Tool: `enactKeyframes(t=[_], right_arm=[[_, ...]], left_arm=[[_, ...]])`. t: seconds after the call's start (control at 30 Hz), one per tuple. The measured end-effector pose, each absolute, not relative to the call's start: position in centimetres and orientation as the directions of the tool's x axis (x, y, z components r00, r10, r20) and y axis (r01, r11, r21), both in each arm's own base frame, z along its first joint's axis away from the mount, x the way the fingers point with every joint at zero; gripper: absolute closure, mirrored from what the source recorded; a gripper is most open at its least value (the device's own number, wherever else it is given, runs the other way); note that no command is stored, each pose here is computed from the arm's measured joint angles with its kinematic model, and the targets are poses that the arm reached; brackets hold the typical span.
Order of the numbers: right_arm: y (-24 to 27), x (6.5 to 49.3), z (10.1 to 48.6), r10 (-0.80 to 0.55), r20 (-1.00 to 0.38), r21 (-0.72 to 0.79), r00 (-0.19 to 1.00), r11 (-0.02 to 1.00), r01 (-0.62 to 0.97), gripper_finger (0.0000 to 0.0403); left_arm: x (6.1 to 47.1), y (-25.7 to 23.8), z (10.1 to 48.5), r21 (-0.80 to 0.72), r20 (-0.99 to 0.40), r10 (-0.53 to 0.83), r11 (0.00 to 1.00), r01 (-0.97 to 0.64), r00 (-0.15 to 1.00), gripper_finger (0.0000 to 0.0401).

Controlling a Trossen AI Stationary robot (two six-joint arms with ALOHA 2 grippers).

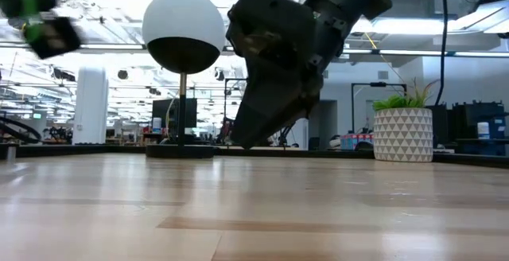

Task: Pick and place items into bin
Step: Put the green rubber band into the white bin, then return to Home Position

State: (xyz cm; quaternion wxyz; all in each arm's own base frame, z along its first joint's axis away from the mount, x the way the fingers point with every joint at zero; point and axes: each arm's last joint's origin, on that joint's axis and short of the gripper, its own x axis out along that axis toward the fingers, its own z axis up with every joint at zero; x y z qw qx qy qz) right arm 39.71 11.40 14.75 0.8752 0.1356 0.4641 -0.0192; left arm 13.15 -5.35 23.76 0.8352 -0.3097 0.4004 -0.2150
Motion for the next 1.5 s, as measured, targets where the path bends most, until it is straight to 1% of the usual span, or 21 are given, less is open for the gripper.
enactKeyframes(t=[0.07, 0.13, 0.27, 0.33, 0.5, 0.6, 0.77, 0.83, 0.93, 1.0, 1.1, 1.17, 1.23, 1.3, 1.43, 1.5], right_arm=[[11.6, 39.6, 14.7, 0.090, -0.821, 0.212, 0.564, 0.965, 0.155, 0.0276], [11.7, 39.5, 14.7, 0.088, -0.824, 0.201, 0.560, 0.969, 0.142, 0.0277], [11.7, 39.5, 14.7, 0.088, -0.824, 0.180, 0.560, 0.977, 0.112, 0.0277], [11.7, 39.5, 14.7, 0.088, -0.824, 0.180, 0.560, 0.977, 0.112, 0.0277], [11.2, 39.5, 14.6, 0.077, -0.832, 0.172, 0.549, 0.977, 0.124, 0.0277], [10.9, 39.5, 14.6, 0.070, -0.838, 0.166, 0.541, 0.977, 0.132, 0.0277], [10.3, 39.7, 14.6, 0.061, -0.838, 0.142, 0.542, 0.984, 0.110, 0.0277], [10.0, 39.8, 14.6, 0.058, -0.838, 0.141, 0.543, 0.984, 0.113, 0.0277], [9.5, 39.9, 14.6, 0.051, -0.838, 0.140, 0.543, 0.982, 0.125, 0.0277], [9.1, 40.0, 14.6, 0.045, -0.838, 0.140, 0.544, 0.981, 0.135, 0.0277], [8.4, 40.0, 14.5, 0.033, -0.848, 0.133, 0.529, 0.979, 0.153, 0.0277], [7.6, 40.1, 14.4, 0.016, -0.852, 0.110, 0.524, 0.983, 0.149, 0.0277], [6.4, 40.2, 14.6, 0.002, -0.852, 0.089, 0.524, 0.986, 0.141, 0.0277], [4.6, 39.9, 15.6, -0.022, -0.877, 0.072, 0.479, 0.982, 0.177, 0.0277], [1.6, 38.9, 20.3, -0.097, -0.889, 0.032, 0.447, 0.962, 0.272, 0.0277], [0.6, 38.1, 22.4, -0.143, -0.880, 0.003, 0.453, 0.952, 0.306, 0.0277]], left_arm=[[11.6, -5.7, 23.7, -0.743, -0.561, -0.634, 0.669, 0.014, 0.532, 0.0401], [10.3, -6.1, 23.5, -0.752, -0.604, -0.634, 0.655, -0.080, 0.482, 0.0401], [8.9, -6.9, 22.5, -0.712, -0.699, -0.621, 0.653, -0.261, 0.354, 0.0401], [8.8, -7.5, 21.9, -0.686, -0.727, -0.612, 0.648, -0.329, 0.311, 0.0401], [9.2, -8.6, 20.4, -0.575, -0.818, -0.503, 0.703, -0.418, 0.279, 0.0397], [9.7, -9.3, 19.6, -0.523, -0.850, -0.477, 0.724, -0.449, 0.222, 0.0385], [10.3, -10.2, 18.3, -0.449, -0.874, -0.478, 0.720, -0.529, 0.092, 0.0343], [10.6, -10.5, 17.9, -0.432, -0.877, -0.478, 0.726, -0.535, 0.059, 0.0325], [10.7, -10.7, 17.5, -0.414, -0.882, -0.471, 0.760, -0.502, 0.014, 0.0306], [10.8, -10.7, 17.3, -0.400, -0.892, -0.452, 0.762, -0.509, 0.024, 0.0299], [11.1, -10.7, 17.9, -0.391, -0.905, -0.420, 0.756, -0.524, 0.069, 0.0296], [11.4, -10.4, 18.6, -0.360, -0.928, -0.356, 0.785, -0.504, 0.108, 0.0298], [11.6, -9.8, 19.6, -0.297, -0.955, -0.261, 0.829, -0.474, 0.141, 0.0300], [11.8, -9.0, 20.9, -0.199, -0.976, -0.135, 0.866, -0.459, 0.168, 0.0302], [11.7, -7.4, 24.2, 0.008, -0.972, 0.107, 0.906, -0.424, 0.209, 0.0303], [11.7, -6.8, 25.7, 0.076, -0.949, 0.204, 0.889, -0.451, 0.242, 0.0303]])
